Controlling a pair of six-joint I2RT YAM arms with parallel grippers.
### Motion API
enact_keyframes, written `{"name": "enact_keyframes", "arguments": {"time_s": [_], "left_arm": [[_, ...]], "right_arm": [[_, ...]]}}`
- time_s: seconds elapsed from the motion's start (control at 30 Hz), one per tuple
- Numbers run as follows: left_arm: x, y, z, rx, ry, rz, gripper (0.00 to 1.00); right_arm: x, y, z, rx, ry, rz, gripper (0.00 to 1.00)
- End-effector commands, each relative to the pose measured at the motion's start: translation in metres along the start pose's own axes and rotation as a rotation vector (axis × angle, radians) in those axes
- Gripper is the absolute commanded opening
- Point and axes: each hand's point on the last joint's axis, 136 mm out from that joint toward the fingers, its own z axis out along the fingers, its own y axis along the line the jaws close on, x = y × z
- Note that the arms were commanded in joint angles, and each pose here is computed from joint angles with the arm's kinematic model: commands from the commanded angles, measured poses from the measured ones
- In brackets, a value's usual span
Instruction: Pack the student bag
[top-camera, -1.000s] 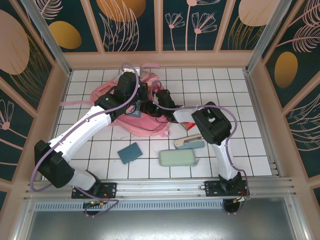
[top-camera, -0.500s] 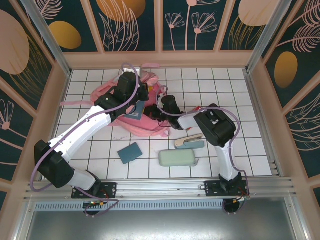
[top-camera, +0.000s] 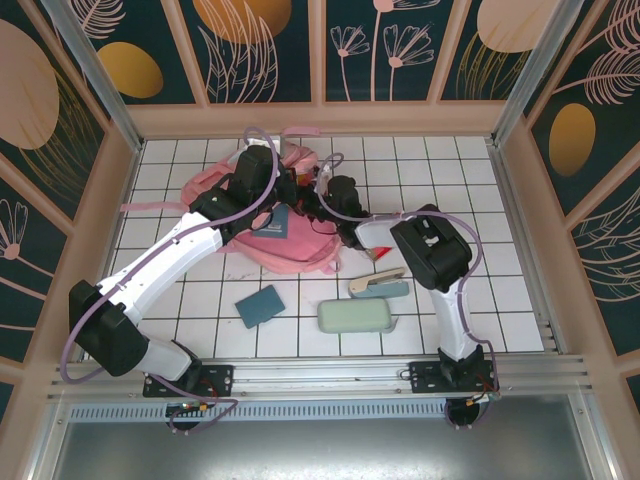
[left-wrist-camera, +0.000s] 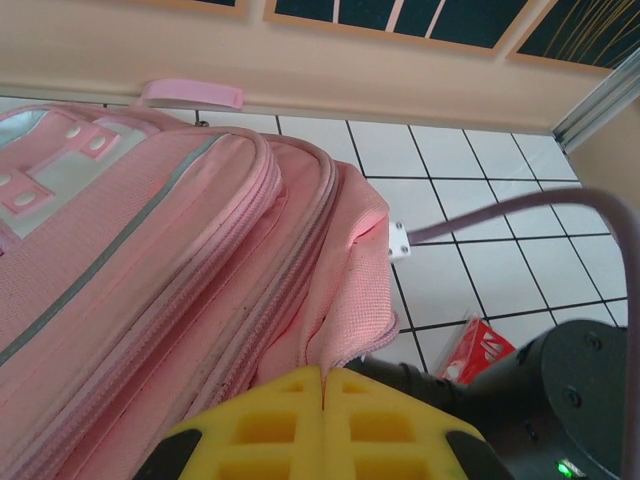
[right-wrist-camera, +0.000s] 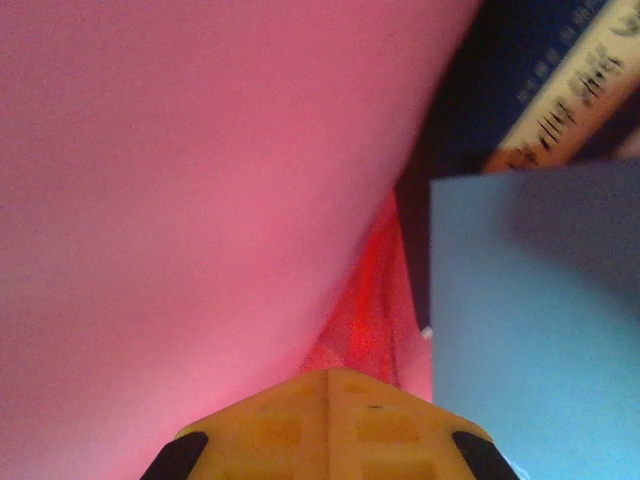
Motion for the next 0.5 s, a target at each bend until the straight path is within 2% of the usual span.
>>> {"name": "enact_keyframes", "arguments": {"time_s": [0.0,0.13,0.27,0.47], "left_arm": [[-0.037,-0.024,-0.023,0.104,-0.131,-0.03,0.0],[-0.037,-0.023,-0.025,0.098,-0.134,-0.021,0.0],[-0.035,-0.021,-0.024,0.095,-0.133,-0.019,0.0],[-0.035,-0.023,-0.022,0.105,-0.129,-0.023,0.0]], "right_arm": [[-0.005,-0.006,0.011,0.013,-0.014,-0.005,0.02],[-0.002,-0.026,0.001,0.114,-0.018,-0.054,0.33],[0.007,-0.054,-0.01,0.23,0.006,-0.103,0.5],[0.02,-0.085,-0.012,0.311,0.069,-0.143,0.57]]}}
